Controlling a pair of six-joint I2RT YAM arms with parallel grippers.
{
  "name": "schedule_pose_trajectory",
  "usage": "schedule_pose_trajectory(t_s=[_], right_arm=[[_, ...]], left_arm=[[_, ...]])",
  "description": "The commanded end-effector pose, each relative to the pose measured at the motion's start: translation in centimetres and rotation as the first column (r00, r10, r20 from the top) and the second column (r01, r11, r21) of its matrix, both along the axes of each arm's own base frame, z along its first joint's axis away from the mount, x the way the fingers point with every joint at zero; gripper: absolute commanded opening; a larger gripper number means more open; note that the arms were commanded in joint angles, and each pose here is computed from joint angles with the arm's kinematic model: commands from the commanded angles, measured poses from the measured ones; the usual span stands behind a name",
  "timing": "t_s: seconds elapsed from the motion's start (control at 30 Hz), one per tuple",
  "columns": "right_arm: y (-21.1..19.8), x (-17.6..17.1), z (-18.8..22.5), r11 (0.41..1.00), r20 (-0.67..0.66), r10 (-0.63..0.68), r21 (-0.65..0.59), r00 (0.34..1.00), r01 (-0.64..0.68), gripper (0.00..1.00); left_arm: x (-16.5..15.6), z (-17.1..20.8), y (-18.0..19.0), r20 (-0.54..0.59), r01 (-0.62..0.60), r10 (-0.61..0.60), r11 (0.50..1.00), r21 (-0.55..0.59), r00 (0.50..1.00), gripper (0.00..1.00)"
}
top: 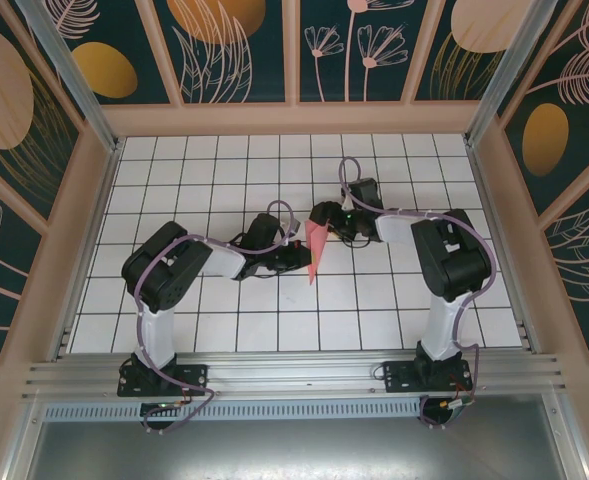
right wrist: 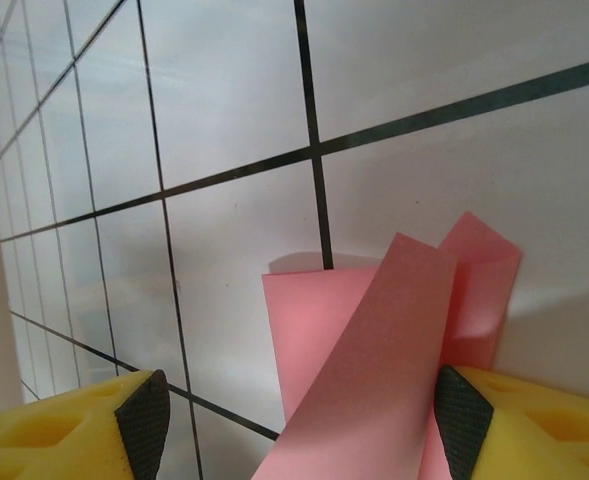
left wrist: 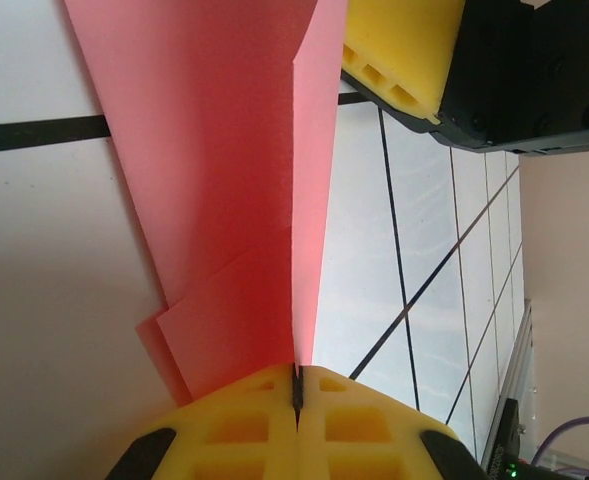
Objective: Fold a paper plane with a square sheet of paper (fold left side to right side)
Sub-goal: Fold the wing for the fifth time at the center of the table.
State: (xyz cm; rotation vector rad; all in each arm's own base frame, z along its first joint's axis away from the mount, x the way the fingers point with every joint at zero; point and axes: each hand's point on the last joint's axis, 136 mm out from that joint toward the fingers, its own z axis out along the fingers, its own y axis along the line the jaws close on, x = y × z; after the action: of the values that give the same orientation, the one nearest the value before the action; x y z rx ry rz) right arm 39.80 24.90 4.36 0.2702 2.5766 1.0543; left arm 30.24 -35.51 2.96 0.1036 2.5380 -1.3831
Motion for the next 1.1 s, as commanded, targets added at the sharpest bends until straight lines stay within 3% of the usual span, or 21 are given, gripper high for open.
schedule_pose_trajectory(t_s=[0.0, 0.33, 0.73, 1.07], right_arm=[[-0.2, -0.7, -2.5, 0.995, -0.057, 0.021, -0.092, 0.998, -0.026, 0.74], [-0.2, -1.3, -4.2, 0.987, -0.100, 0.042, -0.150, 0.994, -0.056, 0.75], [0.6, -1.2, -3.1, 0.992, -0.061, 0.069, -0.103, 0.996, -0.075, 0.75], [-0.1, 0.5, 3.5, 0.995, 0.140, 0.048, -0.092, 0.989, -0.035, 0.75]], left_arm=[[0.9, 1.6, 0.0, 0.048, 0.000, 0.000, 1.000, 0.004, 0.999, 0.04], [1.3, 1.3, 0.8, 0.051, -0.003, 0.001, 0.999, 0.034, 0.999, 0.05], [1.3, 0.9, 1.0, 0.045, 0.010, -0.011, 1.000, 0.020, 0.999, 0.06], [1.1, 0.9, 0.9, 0.041, 0.014, -0.015, 1.000, 0.009, 0.999, 0.06]])
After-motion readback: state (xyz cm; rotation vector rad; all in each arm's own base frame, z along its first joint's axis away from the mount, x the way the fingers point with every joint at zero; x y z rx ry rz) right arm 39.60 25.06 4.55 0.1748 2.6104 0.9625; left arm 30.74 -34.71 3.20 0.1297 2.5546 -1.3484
